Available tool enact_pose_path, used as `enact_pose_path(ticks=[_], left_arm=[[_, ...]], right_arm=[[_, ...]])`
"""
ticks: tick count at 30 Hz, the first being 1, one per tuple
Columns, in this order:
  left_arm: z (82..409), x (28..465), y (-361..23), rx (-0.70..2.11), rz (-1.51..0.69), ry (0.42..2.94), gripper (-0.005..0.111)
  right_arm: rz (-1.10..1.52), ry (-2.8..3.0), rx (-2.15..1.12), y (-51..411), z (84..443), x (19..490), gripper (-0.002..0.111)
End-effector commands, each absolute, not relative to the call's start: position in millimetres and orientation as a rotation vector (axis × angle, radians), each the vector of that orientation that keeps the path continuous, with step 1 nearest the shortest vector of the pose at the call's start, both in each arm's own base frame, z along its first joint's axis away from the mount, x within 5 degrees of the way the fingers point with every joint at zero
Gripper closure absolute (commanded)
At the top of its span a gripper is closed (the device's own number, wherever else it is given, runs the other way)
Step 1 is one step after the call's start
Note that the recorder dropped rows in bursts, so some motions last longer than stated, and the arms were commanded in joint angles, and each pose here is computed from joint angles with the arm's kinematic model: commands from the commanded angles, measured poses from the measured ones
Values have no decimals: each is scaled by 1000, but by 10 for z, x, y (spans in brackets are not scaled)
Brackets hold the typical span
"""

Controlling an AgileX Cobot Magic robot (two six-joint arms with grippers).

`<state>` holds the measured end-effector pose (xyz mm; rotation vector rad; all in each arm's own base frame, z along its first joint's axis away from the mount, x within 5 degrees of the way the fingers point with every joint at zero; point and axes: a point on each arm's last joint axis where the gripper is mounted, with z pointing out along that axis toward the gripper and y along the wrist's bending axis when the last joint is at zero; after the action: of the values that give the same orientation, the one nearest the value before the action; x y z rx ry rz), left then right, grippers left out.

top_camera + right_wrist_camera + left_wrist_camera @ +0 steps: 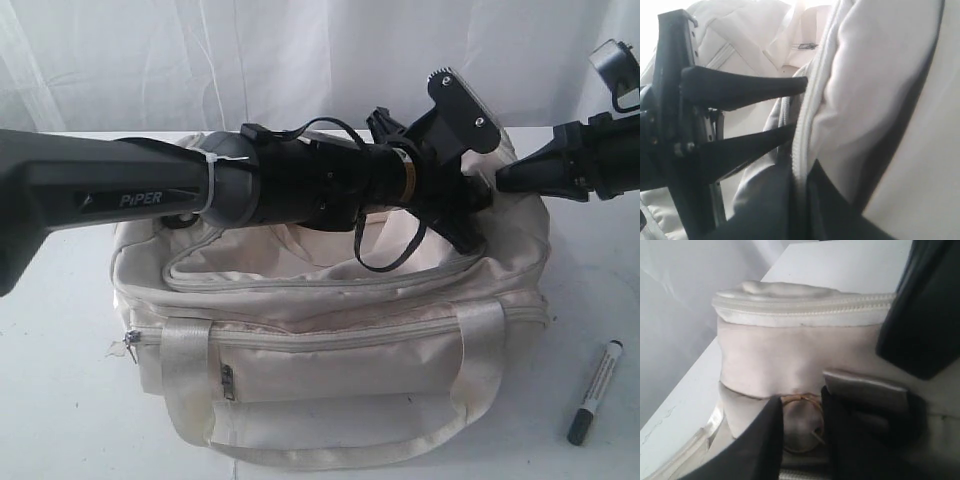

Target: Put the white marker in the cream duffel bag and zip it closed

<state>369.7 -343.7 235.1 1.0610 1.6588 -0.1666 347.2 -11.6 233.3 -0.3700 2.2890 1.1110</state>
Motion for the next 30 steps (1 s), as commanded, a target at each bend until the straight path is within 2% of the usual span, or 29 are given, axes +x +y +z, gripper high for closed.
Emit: enact_pose_path(ticks=[1,3,8,18,22,28,30], left_arm=[[2332,3674,-3464,1088,-131,1645,95],[2332,3672,-3467,1090,-135,1643,107],[2400,3665,-3453,1097,-115,1620,107],[2902,3486,-3260,1042,-111,1559,107],[2835,3351,-3122,1052,-112,1607,107],[2563,3245,-3040,1114,-112,1672,106],[2527,3252,-3043,1118,-108,1680,100]], right_arm=[[1184,2206,-376,-79,2438,3473,108],[1184,2206,-376,-79,2438,3473,108],[1184,2206,-376,-79,2438,3473,108],[1183,2205,-378,-79,2438,3473,108],[1177,2206,-374,-82,2436,3477,108],[1172,2207,-371,-84,2434,3480,108],[1175,2206,-373,-83,2435,3478,108]])
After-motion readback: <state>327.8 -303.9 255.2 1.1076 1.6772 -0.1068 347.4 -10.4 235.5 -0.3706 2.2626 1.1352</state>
